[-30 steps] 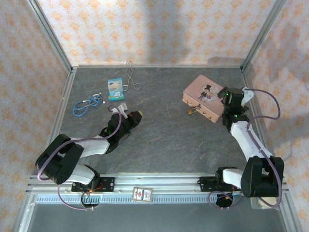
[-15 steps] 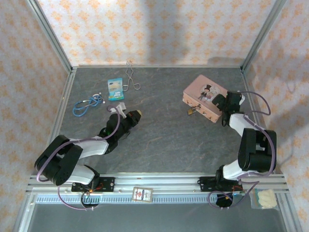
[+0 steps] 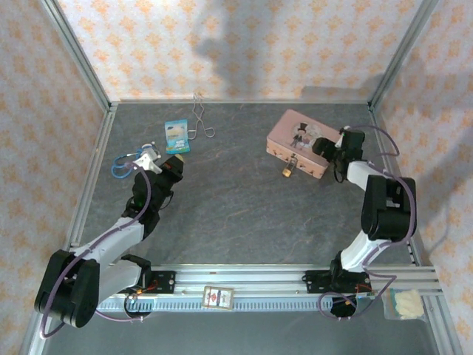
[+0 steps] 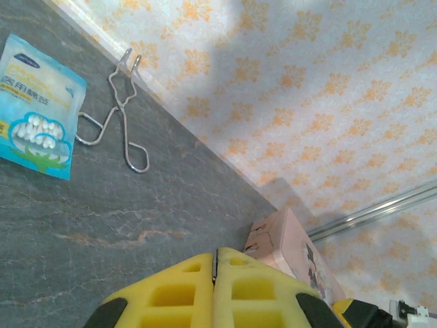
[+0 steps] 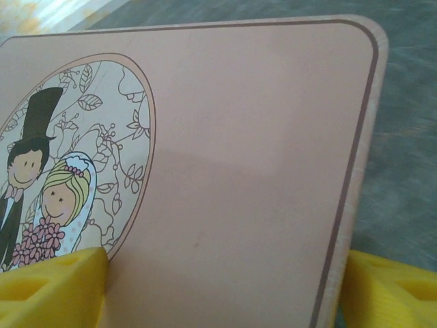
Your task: Unlock a padlock with a key
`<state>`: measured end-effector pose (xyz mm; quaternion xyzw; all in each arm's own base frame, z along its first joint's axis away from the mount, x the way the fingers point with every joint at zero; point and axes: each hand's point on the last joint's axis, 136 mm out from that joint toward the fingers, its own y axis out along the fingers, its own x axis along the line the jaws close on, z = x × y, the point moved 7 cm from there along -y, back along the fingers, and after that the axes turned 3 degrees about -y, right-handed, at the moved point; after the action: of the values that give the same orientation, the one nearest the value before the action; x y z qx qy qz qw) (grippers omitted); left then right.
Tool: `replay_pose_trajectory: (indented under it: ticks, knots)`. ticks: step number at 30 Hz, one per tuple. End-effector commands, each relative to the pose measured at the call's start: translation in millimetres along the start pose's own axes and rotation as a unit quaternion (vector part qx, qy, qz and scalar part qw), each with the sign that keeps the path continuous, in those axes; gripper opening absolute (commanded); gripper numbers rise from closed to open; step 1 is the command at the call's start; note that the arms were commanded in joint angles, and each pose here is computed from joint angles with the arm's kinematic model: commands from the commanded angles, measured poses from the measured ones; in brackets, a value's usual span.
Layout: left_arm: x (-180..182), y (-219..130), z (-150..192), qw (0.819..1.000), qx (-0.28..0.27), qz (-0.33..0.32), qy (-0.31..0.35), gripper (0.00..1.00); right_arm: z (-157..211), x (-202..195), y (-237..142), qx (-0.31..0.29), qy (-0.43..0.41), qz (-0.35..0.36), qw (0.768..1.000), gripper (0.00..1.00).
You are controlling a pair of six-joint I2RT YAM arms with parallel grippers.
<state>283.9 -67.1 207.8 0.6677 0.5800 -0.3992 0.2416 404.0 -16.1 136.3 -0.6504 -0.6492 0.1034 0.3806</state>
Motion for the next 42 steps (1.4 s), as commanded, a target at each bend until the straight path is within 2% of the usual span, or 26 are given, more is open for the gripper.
replay_pose_trajectory:
  ticks: [1,6,10,13,17,20,23,27,31,34,38,40,42]
  knots:
    - [5.7,-2.3,0.9,1.0,0.001,-0.012,0.009,0.0,25.8,41.6,14.2,0.071,-0.088,-0.08,0.99,0.82]
    - [8.8,-2.1,6.9,1.0,0.01,0.001,-0.015,0.0,55.1,88.4,32.9,0.145,-0.192,-0.122,0.963,0.72]
    - [9.6,-1.3,9.7,1.0,0.018,0.006,-0.022,0.0,78.0,120.4,40.0,0.182,-0.259,-0.149,0.937,0.7]
    - [8.0,-1.2,10.0,0.999,0.021,0.011,-0.024,0.0,84.4,140.8,45.6,0.19,-0.272,-0.167,0.928,0.7]
    - [5.4,-2.4,9.9,0.999,0.024,0.018,-0.026,0.0,87.0,167.1,54.6,0.19,-0.252,-0.193,0.929,0.69]
    - [0.6,-3.3,10.3,0.999,0.031,0.034,-0.027,0.0,81.5,188.4,53.3,0.169,-0.236,-0.224,0.931,0.7]
    - [-11.7,-3.0,10.9,0.997,0.044,0.065,-0.027,0.0,59.2,206.0,37.9,0.124,-0.211,-0.255,0.935,0.73]
    - [-40.1,-2.7,16.0,0.992,0.057,0.108,-0.013,0.0,18.2,219.1,-5.9,0.036,-0.187,-0.259,0.947,0.79]
    - [-68.5,1.1,24.3,0.986,0.072,0.152,-0.008,0.0,0.2,228.4,-56.9,-0.015,-0.169,-0.308,0.936,0.8]
    - [-87.8,7.0,28.6,0.977,0.089,0.192,-0.008,0.0,4.4,237.3,-94.9,-0.025,-0.156,-0.402,0.902,0.8]
    - [-112.4,15.1,29.5,0.965,0.105,0.239,0.003,0.0,29.0,253.0,-138.9,-0.014,-0.146,-0.539,0.829,0.74]
    - [-121.9,17.6,31.0,0.96,0.114,0.257,0.003,0.0,44.4,263.8,-153.8,-0.01,-0.157,-0.569,0.807,0.72]
    - [-130.7,17.1,32.9,0.952,0.121,0.281,0.002,0.0,53.4,273.0,-163.5,-0.011,-0.167,-0.582,0.796,0.69]
